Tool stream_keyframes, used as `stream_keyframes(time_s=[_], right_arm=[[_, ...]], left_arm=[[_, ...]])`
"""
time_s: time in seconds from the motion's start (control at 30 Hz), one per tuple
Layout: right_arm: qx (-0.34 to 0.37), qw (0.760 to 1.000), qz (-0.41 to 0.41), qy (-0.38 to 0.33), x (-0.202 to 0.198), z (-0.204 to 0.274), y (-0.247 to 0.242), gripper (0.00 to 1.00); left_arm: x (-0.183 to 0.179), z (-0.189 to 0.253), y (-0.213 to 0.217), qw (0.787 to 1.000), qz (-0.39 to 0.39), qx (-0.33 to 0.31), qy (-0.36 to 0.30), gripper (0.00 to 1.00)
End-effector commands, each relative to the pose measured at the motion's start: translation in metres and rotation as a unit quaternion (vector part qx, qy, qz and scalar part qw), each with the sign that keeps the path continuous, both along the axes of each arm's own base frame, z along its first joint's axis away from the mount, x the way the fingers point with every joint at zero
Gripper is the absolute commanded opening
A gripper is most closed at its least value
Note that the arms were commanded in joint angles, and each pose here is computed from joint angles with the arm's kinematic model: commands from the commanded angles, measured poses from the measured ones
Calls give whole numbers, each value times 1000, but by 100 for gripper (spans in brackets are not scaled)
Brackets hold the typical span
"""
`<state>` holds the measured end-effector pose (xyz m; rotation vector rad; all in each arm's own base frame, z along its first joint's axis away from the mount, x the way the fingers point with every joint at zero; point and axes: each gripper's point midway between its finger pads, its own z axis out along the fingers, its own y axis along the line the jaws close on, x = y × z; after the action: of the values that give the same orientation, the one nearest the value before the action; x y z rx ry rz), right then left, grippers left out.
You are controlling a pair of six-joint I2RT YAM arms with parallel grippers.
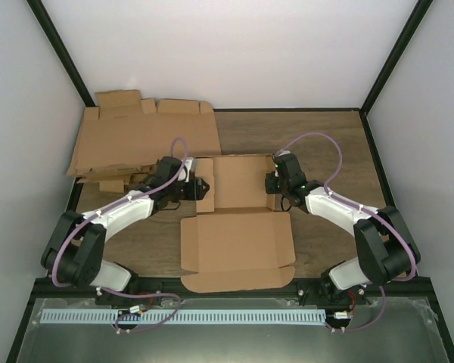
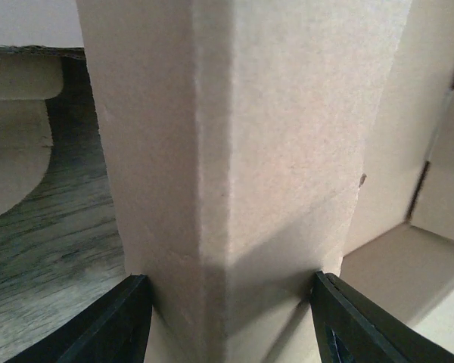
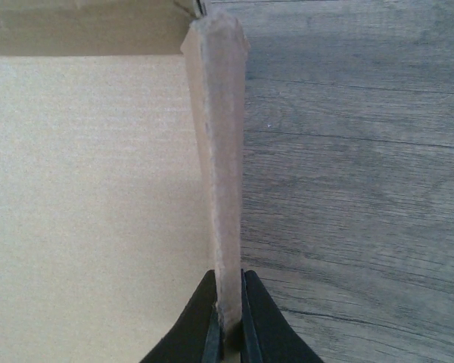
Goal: Fold the paper box
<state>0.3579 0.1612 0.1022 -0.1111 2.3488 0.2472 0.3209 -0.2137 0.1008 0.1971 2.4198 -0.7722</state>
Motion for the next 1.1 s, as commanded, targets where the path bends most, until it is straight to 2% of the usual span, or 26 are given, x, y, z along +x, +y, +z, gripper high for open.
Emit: stream_keyframes(time_s=[0.0, 0.17, 0.23, 0.27, 0.37, 0.4, 0.6, 0.77, 1.07], right_arm=[[-2, 1000, -1, 20, -5, -4, -2, 1], [-6, 1000, -2, 19, -6, -3, -3, 1], [-7, 1000, -3, 19, -6, -4, -4, 1], [-7, 1000, -3, 19, -6, -4, -4, 1], [-5, 1000, -3, 19, -6, -4, -4, 1], [-5, 1000, -3, 19, -6, -3, -3, 1], [2, 1000, -3, 20, -6, -2, -2, 1], [18, 1000, 1, 22, -8, 2, 3, 1], [31, 995, -70, 61, -17, -3, -5, 1]], left_arm=[[4, -19, 15, 994, 53, 93, 13, 60], [8, -19, 21, 990, 75, 122, 15, 63], [9, -20, 21, 989, 74, 124, 15, 60], [9, -23, 23, 988, 76, 129, 18, 55], [11, -29, 28, 985, 85, 149, 26, 30], [12, -29, 29, 984, 87, 153, 27, 25], [18, -26, 29, 981, 109, 158, 23, 21], [26, -30, 35, 970, 131, 202, 27, 6], [38, -30, 60, 922, 194, 335, 12, 4]])
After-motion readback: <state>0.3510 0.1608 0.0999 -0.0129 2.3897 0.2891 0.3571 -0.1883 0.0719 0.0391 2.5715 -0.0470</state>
